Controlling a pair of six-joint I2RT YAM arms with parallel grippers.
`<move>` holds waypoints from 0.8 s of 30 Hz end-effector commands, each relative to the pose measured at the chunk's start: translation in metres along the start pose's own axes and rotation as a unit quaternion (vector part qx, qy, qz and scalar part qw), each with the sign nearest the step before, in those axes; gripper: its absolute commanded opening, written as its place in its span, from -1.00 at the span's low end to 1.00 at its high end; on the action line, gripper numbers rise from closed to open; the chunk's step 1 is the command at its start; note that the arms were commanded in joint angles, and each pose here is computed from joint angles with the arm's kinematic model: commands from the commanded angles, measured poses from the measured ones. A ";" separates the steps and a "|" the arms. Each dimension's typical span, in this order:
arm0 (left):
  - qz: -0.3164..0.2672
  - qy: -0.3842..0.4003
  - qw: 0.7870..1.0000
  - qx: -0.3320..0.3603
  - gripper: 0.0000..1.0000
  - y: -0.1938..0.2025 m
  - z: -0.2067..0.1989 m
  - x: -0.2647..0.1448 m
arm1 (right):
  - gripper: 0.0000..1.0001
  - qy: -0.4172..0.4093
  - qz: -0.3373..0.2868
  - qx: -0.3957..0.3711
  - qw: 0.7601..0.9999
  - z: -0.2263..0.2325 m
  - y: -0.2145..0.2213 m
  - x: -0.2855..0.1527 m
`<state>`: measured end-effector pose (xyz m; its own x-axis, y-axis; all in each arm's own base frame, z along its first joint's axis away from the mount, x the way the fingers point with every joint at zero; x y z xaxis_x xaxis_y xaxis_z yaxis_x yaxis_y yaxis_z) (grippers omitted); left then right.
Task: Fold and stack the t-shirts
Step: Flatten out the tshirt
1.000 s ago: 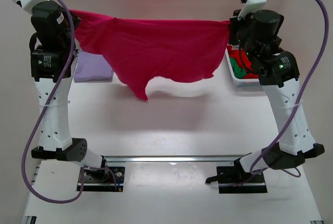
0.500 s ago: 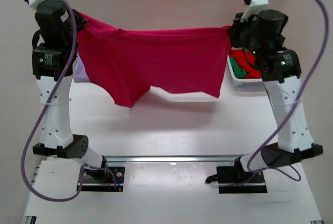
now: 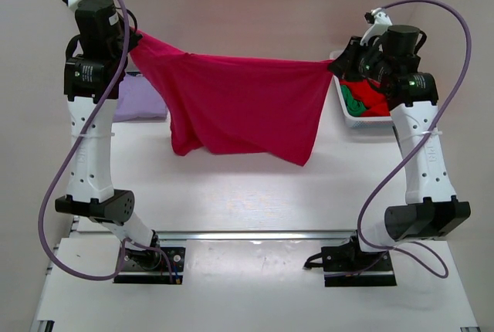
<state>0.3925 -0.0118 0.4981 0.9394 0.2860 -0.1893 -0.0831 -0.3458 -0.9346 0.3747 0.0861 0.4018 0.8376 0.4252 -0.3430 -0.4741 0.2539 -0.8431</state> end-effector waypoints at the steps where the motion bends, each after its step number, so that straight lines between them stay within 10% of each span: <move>1: -0.022 0.008 1.000 -0.004 -1.00 -0.016 0.002 -0.016 | -0.89 -0.103 -0.041 0.012 0.994 0.031 -0.022 -0.021; 24: -0.060 0.031 0.997 -0.025 -1.00 -0.046 -0.002 -0.027 | -1.00 -0.130 -0.055 0.014 0.990 0.056 -0.056 -0.038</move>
<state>0.3709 -0.0072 0.5331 0.9534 0.2844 -0.1009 0.0059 -0.3518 -0.9360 0.3335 0.1074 0.4914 0.7596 0.6436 -0.0937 -0.4013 0.3505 -0.8462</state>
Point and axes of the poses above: each gripper's point midway between its finger pads, its own x axis out along the fingers, its own z axis along the line the jaws close on, y = z × x, the point moved 3 cm from there along -x, back along the fingers, and after that the axes turned 7 degrees about x, right-handed, at the moved point
